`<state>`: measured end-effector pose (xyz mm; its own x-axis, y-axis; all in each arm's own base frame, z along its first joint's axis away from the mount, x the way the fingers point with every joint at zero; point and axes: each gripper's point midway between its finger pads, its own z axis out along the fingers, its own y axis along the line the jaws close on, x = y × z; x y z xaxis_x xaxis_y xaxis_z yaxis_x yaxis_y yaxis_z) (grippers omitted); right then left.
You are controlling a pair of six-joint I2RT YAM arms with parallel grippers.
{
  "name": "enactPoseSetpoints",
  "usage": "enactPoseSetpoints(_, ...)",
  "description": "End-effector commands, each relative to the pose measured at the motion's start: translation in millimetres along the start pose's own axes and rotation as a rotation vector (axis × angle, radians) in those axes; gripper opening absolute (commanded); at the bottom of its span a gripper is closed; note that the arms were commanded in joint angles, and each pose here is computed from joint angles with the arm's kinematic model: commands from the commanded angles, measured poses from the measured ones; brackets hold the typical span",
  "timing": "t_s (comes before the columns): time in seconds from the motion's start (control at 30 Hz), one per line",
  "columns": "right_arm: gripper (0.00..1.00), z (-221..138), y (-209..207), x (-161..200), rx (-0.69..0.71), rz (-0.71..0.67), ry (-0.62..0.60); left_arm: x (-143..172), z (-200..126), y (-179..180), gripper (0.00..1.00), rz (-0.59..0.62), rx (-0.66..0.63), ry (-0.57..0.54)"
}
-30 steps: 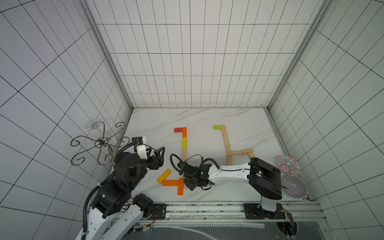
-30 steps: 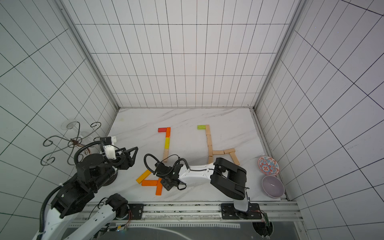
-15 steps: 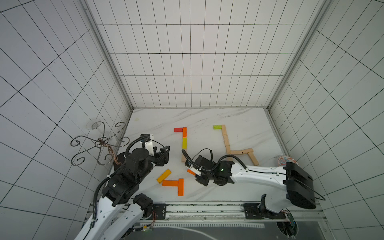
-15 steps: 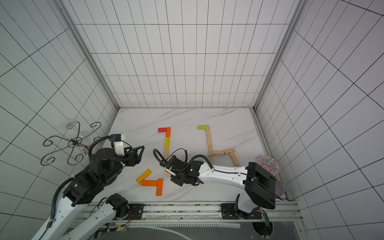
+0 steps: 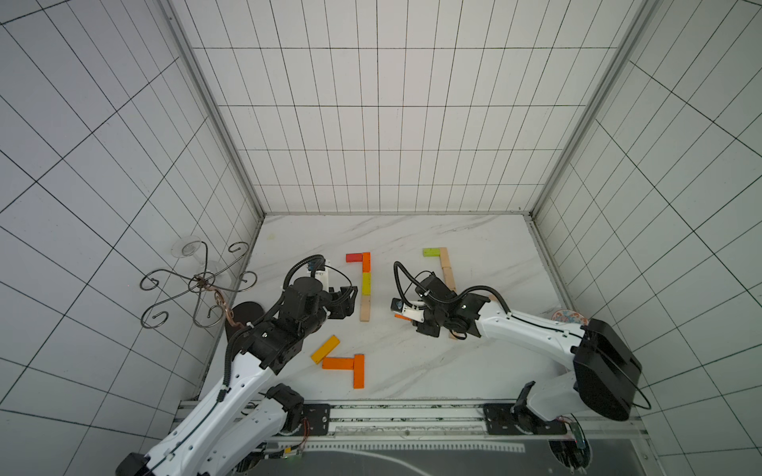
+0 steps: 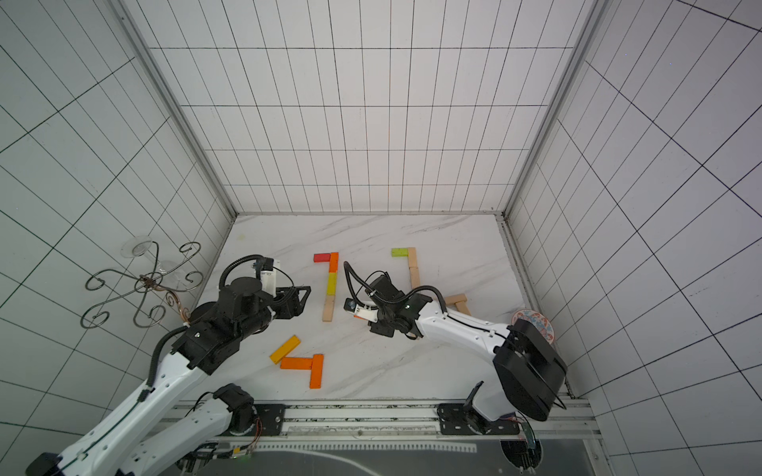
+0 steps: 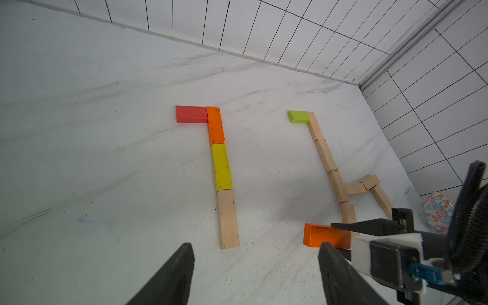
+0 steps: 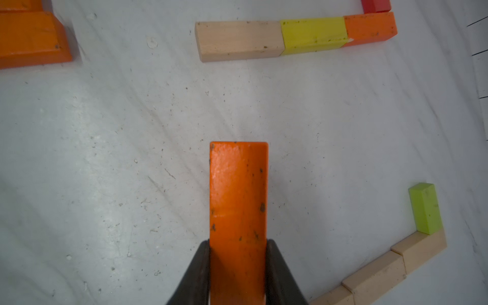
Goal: Assemble a giraffe with building blocks
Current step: Assemble the building block at the center of the board.
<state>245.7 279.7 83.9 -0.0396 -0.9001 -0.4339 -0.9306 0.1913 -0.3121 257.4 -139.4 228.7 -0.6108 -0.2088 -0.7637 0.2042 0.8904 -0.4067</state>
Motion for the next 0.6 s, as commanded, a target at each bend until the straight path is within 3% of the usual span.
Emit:
enactPoseSetpoints(0.0,0.2,12.2,-3.5,-9.2,-0.053,-0.096,0.003,-6.4,0.3,-1.4,0.74,-0.013,0.02,-0.032)
enactPoseSetpoints(0.57,0.21,63.1,-6.4,-21.7,-0.174,-0.202,0.033,8.7,-4.9,21.2,0.74,-0.035,-0.019,-0.007)
